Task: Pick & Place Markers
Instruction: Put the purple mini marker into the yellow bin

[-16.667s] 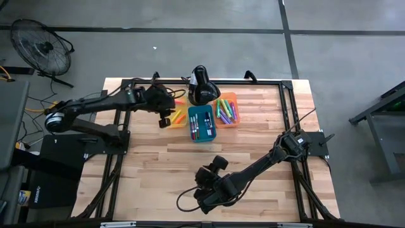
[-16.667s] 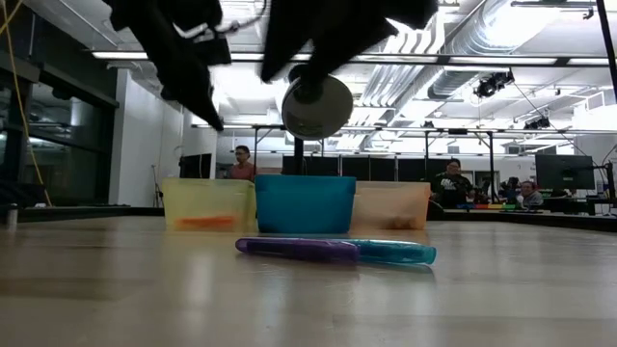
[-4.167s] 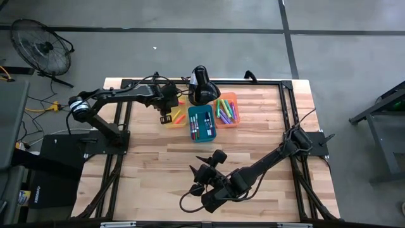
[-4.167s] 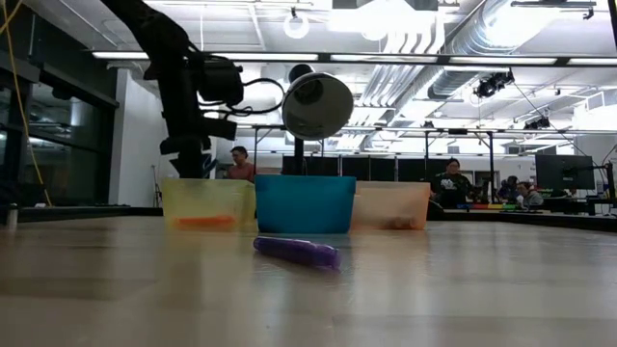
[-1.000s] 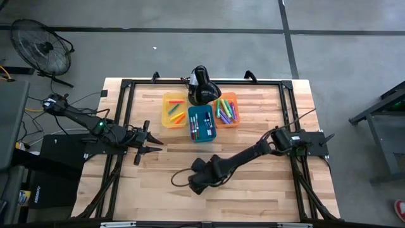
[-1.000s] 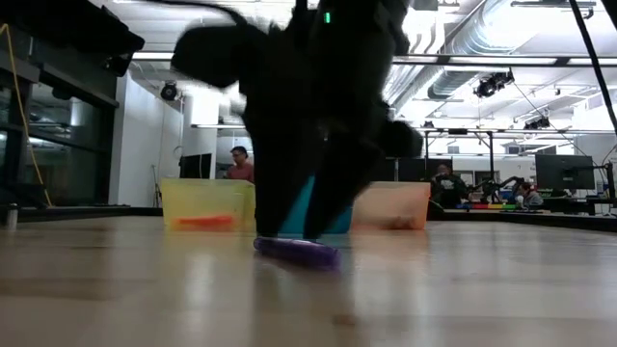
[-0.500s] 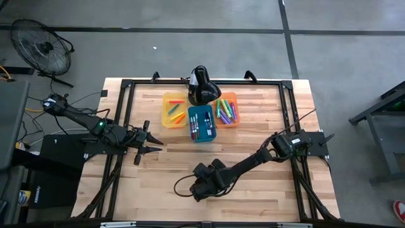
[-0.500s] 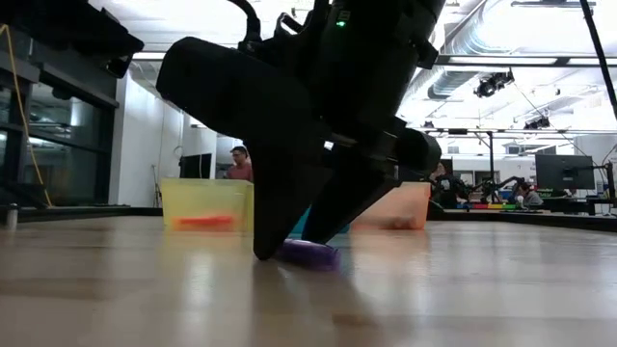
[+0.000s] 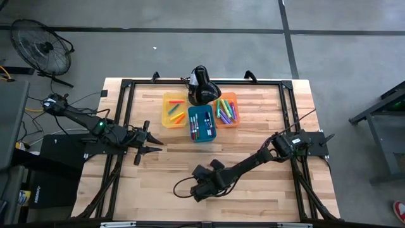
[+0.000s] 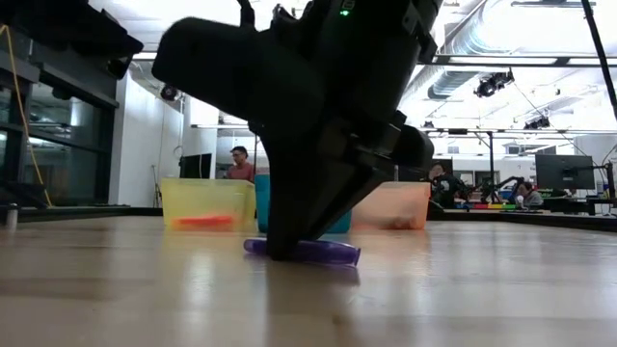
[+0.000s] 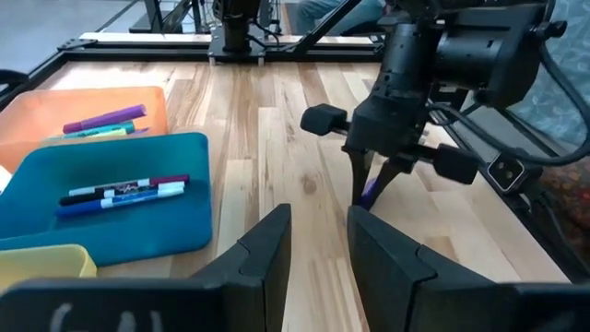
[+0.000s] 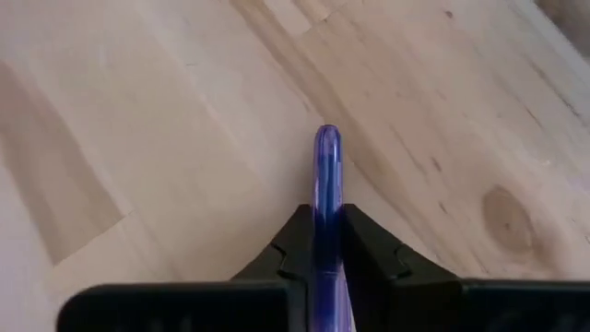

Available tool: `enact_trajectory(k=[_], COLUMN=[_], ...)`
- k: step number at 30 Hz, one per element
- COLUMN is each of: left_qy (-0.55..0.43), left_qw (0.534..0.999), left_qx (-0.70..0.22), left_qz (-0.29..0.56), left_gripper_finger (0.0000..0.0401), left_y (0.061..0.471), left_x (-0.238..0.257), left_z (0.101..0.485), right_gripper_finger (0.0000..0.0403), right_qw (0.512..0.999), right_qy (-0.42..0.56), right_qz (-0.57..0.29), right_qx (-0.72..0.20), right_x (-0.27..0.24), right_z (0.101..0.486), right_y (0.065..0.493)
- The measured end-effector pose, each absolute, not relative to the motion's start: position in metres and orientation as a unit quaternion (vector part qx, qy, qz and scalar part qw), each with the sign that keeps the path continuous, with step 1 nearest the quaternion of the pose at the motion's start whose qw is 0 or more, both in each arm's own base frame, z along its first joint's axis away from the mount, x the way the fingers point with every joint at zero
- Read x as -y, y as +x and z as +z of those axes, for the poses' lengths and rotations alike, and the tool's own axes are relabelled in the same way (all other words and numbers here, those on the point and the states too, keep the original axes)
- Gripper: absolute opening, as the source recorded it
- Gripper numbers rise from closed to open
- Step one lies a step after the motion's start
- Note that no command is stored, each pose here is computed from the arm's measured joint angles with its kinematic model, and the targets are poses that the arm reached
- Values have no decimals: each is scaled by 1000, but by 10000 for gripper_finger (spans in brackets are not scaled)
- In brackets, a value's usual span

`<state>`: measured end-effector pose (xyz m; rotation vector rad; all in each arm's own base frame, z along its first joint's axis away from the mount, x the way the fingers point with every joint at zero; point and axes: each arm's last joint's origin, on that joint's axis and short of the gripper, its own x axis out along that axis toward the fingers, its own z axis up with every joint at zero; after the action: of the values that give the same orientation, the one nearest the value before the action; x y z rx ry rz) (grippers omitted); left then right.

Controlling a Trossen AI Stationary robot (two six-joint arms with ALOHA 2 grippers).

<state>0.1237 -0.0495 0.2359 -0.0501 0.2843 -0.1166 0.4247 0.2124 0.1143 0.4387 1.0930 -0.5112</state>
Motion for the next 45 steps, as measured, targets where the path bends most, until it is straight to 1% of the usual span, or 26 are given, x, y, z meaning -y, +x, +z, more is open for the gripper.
enact_trajectory(k=[6, 14, 25, 32, 37, 45], left_qy=[-24, -25, -29, -35, -46, -32], left_qw=[987, 987, 987, 987, 990, 985], left_qx=[-150, -150, -149, -146, -109, -19], left_qz=[-57, -57, -59, -60, -79, -167], left_gripper_finger=[105, 105, 105, 105, 105, 105], left_y=[123, 123, 123, 124, 125, 128], left_x=[49, 49, 49, 50, 51, 58], left_z=[234, 234, 235, 235, 243, 261], right_gripper_finger=[28, 28, 28, 28, 28, 28], right_qw=[811, 843, 893, 918, 926, 936], right_qy=[194, 151, 77, 10, -37, -86], right_qz=[-227, -208, -226, -259, -276, -278], right_qx=[-503, -472, -381, -301, -254, -196], right_x=[-214, -220, -220, -219, -218, -219], right_z=[117, 135, 177, 217, 248, 286], right_y=[426, 439, 456, 466, 472, 478])
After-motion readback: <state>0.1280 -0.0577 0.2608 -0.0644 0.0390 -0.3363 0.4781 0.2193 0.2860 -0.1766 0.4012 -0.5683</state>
